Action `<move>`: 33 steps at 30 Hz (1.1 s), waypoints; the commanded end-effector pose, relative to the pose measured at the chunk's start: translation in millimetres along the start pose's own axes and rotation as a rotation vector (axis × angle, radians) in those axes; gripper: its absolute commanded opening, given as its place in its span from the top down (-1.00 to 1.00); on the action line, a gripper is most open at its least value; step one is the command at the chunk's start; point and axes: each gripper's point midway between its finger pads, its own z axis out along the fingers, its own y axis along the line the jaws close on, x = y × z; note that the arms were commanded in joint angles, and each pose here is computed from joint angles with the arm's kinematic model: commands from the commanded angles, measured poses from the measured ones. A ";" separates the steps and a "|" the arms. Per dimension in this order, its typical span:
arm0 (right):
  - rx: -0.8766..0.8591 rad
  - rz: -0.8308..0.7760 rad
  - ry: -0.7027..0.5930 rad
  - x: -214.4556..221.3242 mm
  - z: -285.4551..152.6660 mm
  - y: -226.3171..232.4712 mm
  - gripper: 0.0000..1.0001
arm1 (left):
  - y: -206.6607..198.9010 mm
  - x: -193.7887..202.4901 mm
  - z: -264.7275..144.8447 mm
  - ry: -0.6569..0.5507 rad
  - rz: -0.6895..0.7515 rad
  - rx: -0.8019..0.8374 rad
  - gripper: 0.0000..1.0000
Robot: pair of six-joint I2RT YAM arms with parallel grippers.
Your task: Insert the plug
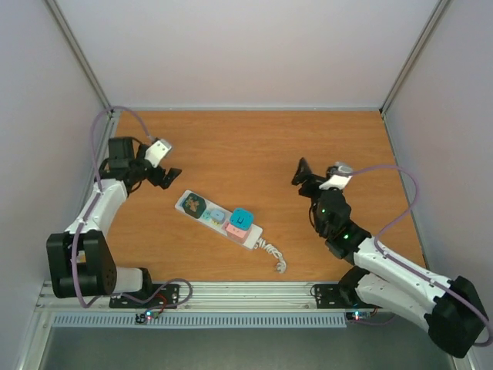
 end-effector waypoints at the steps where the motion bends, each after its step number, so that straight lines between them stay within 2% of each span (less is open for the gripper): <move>1: 0.177 0.105 -0.102 -4.9 13.6 -65.4 -0.97 | 33.2 6.6 1.0 -0.172 -0.147 -0.200 -0.99; 5: 0.307 0.134 -0.157 0.3 18.8 -111.7 -0.97 | 26.3 23.8 3.6 -0.303 -0.200 -0.261 -0.99; 10: 0.394 0.167 -0.234 -3.1 20.9 -144.3 -0.97 | 21.6 18.6 -6.2 -0.473 -0.219 -0.301 -0.99; 13: 0.417 0.115 -0.271 -10.6 21.8 -150.9 -0.97 | 4.5 26.8 -4.8 -0.535 -0.243 -0.260 -0.99; 17: 0.437 0.025 -0.298 -9.9 17.7 -169.9 -0.97 | 4.6 26.3 -20.8 -0.633 -0.245 -0.344 -0.99; 21: 0.357 -0.015 -0.308 -0.5 12.3 -178.5 -0.97 | 16.0 38.7 -23.9 -0.657 -0.303 -0.442 -0.99; 23: 0.298 -0.020 -0.344 -5.6 13.3 -172.0 -0.97 | 21.7 50.3 -17.7 -0.613 -0.358 -0.473 -0.99; 24: 0.252 -0.015 -0.366 -10.2 16.2 -164.7 -0.97 | 21.3 51.3 -17.8 -0.635 -0.349 -0.487 -0.99; 25: 0.225 -0.046 -0.340 -4.6 23.4 -160.6 -0.97 | 21.5 46.5 -23.0 -0.679 -0.339 -0.498 -0.99; 28: 0.194 -0.097 -0.326 4.6 39.4 -157.3 -0.97 | 29.6 48.6 0.7 -0.561 -0.356 -0.487 -0.99; 30: 0.185 -0.071 -0.222 15.9 52.9 -167.2 -0.97 | 27.7 48.6 1.5 -0.564 -0.348 -0.489 -0.99; 31: 0.121 -0.042 -0.183 17.9 57.1 -166.4 -0.97 | 27.4 49.1 2.7 -0.553 -0.345 -0.485 -0.99; 33: 0.062 -0.042 -0.193 20.3 57.6 -165.8 -0.97 | 27.3 47.2 -0.3 -0.569 -0.337 -0.494 -0.99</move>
